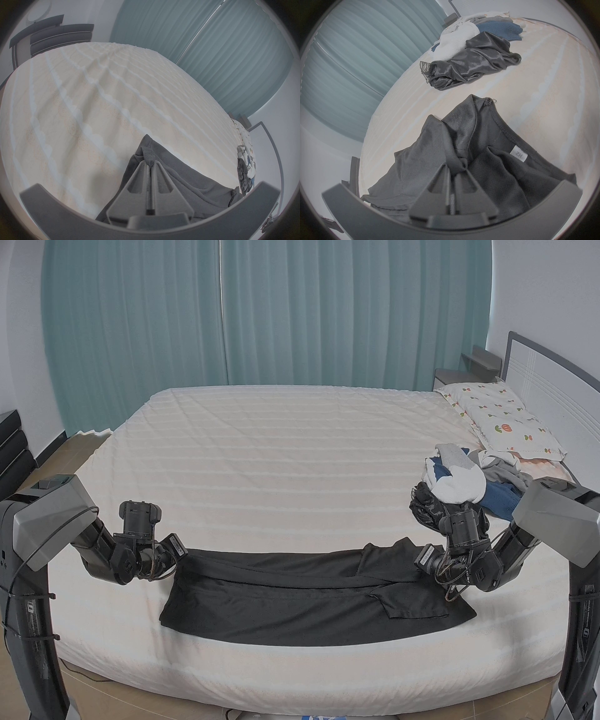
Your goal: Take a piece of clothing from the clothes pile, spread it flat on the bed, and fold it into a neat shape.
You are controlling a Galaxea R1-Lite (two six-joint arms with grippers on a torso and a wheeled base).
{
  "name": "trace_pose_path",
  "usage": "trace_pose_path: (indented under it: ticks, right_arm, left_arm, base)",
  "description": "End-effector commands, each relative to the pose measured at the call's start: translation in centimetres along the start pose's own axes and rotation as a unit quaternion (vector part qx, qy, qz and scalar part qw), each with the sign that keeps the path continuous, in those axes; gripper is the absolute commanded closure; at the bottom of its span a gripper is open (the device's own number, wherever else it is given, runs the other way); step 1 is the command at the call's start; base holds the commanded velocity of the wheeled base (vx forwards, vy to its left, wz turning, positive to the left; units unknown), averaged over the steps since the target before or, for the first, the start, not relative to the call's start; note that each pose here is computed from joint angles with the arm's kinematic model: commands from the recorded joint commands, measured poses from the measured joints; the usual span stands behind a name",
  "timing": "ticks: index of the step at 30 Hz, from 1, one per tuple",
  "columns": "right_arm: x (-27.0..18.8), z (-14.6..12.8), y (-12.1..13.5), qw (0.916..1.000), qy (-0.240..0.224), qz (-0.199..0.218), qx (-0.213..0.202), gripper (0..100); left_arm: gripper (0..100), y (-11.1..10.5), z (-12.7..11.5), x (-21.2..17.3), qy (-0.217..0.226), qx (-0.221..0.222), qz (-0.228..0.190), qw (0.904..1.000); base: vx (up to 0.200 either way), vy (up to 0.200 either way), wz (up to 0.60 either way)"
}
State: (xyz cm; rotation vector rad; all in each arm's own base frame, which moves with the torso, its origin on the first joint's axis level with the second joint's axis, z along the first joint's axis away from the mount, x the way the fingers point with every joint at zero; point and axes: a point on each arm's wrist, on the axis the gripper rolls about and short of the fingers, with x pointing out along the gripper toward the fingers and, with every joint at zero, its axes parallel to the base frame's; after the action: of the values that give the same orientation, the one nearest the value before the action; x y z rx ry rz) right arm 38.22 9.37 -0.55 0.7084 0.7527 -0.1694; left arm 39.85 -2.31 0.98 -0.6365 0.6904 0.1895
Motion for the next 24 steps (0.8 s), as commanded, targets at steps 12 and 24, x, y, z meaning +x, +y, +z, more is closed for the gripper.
trace_pose_path:
  ticks: [12, 24]
  right_arm:
    - [-0.3, 0.8, 0.3, 0.9998, -0.014, 0.011, 0.006, 100]
    - [-0.8, 2.7, 1.8, 0.9914, -0.092, 0.091, 0.021, 100]
  left_arm:
    - [100, -0.2, 0.4, -0.2, -0.013, -0.002, 0.003, 0.9999]
    - [100, -0.9, 1.4, 0.0, -0.087, -0.009, -0.021, 0.9959]
  base:
    - [0.000, 0.000, 0.00]
    - [0.000, 0.000, 0.00]
